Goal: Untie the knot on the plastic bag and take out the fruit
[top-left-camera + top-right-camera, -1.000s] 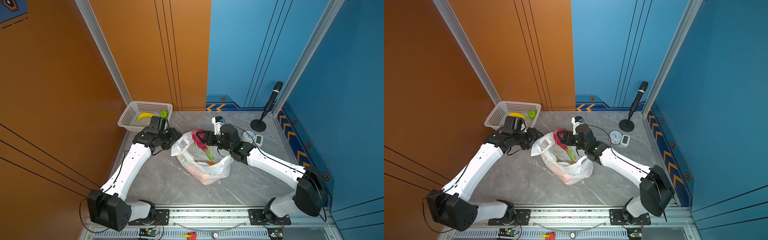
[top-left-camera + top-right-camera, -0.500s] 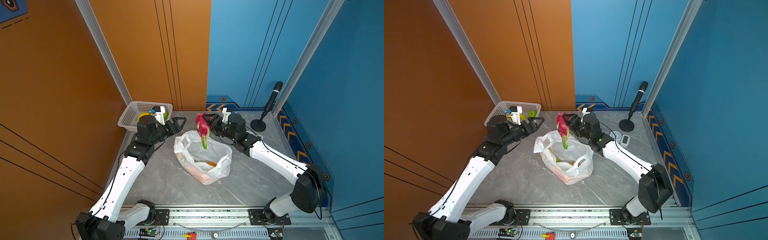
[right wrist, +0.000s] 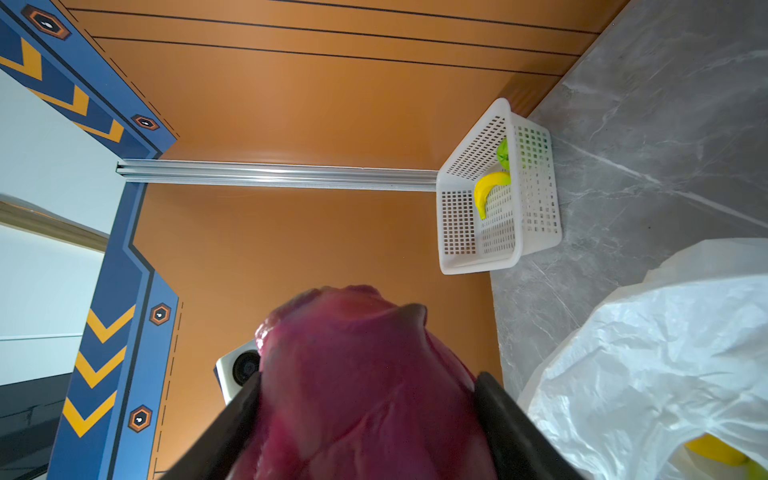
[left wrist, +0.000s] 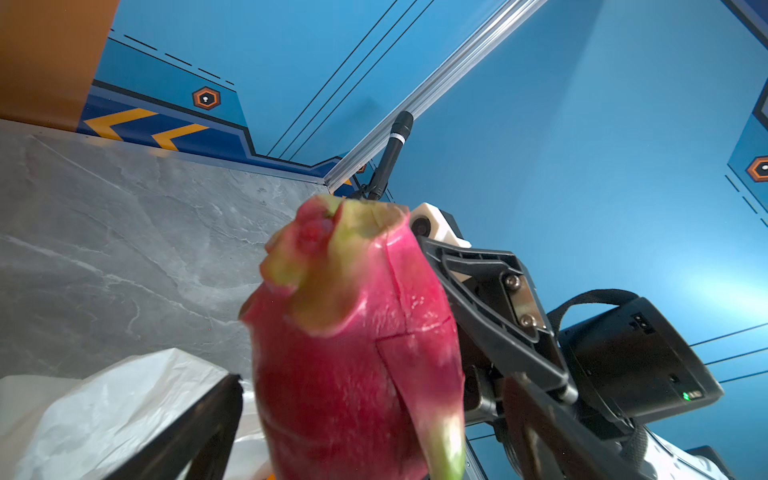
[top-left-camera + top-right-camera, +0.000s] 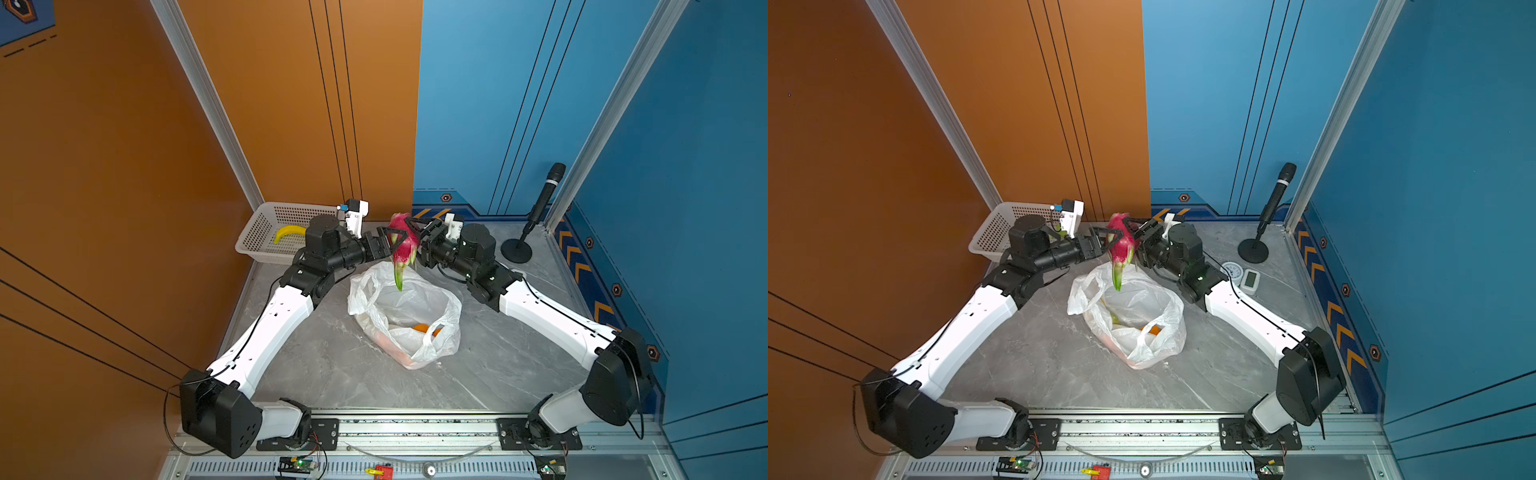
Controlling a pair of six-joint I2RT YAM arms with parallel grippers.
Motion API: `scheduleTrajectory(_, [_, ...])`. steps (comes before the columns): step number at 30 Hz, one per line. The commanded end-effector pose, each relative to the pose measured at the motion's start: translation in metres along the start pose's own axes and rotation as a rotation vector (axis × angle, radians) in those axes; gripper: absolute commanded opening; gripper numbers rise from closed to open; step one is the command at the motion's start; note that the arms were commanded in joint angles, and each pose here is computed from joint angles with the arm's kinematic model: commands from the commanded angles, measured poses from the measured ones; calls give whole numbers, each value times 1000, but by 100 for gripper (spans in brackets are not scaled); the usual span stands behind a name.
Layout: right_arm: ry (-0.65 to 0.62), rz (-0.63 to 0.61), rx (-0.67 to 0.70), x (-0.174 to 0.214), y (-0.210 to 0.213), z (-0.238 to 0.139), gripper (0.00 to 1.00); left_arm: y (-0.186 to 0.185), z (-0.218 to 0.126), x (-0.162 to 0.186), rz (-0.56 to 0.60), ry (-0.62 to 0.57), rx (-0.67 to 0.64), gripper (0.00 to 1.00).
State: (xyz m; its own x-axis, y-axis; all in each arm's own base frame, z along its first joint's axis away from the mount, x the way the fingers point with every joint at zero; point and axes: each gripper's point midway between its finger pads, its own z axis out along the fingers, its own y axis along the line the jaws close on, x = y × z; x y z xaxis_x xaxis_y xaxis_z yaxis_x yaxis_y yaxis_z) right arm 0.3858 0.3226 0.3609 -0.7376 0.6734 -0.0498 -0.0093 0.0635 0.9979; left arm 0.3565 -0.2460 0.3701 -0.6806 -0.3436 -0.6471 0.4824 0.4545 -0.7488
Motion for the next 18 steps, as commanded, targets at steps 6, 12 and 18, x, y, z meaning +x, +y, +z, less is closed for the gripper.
scheduleTrajectory(6, [13, 43, -108, 7, 30, 3, 55, -23, 12, -8, 15, -3, 86, 88])
scheduleTrajectory(12, [20, 42, -102, 9, 27, 3, 65, -17, 14, -15, -4, -14, 41, 68])
scheduleTrajectory(18, [15, -1, -104, 4, 31, -3, 83, -14, 10, -30, 12, -47, 10, 61])
